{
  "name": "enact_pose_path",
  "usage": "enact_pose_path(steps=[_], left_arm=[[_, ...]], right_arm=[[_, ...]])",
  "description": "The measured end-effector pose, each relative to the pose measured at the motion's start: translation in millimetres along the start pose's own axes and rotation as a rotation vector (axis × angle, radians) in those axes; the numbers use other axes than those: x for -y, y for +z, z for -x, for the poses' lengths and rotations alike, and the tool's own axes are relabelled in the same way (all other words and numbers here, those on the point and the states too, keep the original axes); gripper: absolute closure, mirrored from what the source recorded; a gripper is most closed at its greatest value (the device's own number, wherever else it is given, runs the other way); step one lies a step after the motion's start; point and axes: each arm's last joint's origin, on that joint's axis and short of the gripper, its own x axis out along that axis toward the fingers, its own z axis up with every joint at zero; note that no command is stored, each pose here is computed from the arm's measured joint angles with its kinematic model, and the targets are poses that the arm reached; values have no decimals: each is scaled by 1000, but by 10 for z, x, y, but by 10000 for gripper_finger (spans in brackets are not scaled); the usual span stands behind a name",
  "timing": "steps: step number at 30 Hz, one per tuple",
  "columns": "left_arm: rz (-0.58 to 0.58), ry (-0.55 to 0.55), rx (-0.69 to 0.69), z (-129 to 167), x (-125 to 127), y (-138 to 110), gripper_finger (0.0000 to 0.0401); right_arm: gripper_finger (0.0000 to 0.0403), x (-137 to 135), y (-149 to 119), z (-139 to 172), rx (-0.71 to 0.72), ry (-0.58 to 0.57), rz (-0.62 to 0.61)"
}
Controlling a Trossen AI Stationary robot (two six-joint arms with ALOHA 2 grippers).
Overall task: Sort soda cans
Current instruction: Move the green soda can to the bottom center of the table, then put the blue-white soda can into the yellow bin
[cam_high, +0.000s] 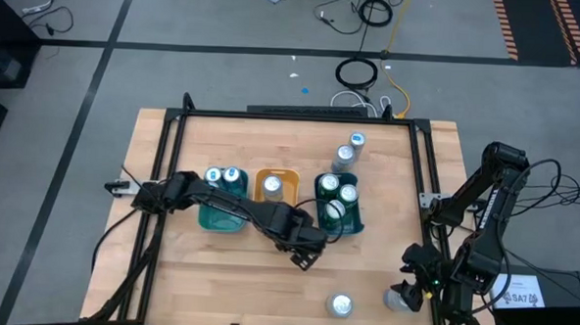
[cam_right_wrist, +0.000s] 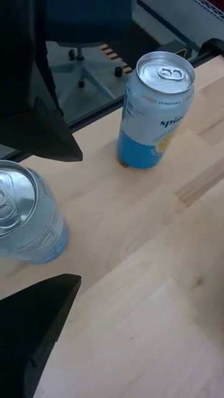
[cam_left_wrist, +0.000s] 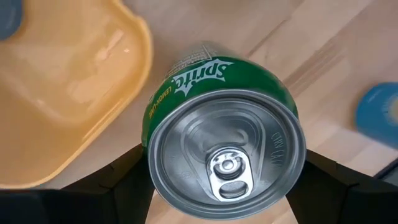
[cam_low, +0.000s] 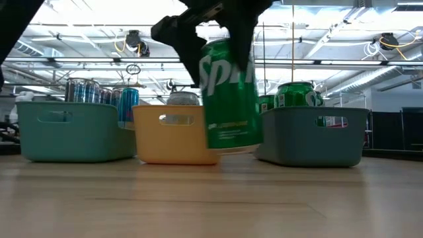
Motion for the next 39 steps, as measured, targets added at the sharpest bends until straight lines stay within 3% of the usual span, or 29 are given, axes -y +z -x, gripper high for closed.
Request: enact_pose_path(steps=[8, 18, 26, 34, 39], left_arm=[[-9, -107, 54, 11, 102, 52, 63], [-3, -104, 72, 32, 97, 57, 6], [-27, -155, -19, 47, 80, 81, 5], [-85, -151, 26, 445, 63, 78, 5], [-203, -157, 22, 748, -45, 16, 5]], right_arm=[[101, -27, -8, 1, -8, 26, -13], [101, -32, -9, 1, -9, 31, -16], [101, -33, -9, 0, -9, 31, -16], [101, -33, -9, 1, -9, 32, -16], [101, -35, -10, 1, -10, 33, -17]])
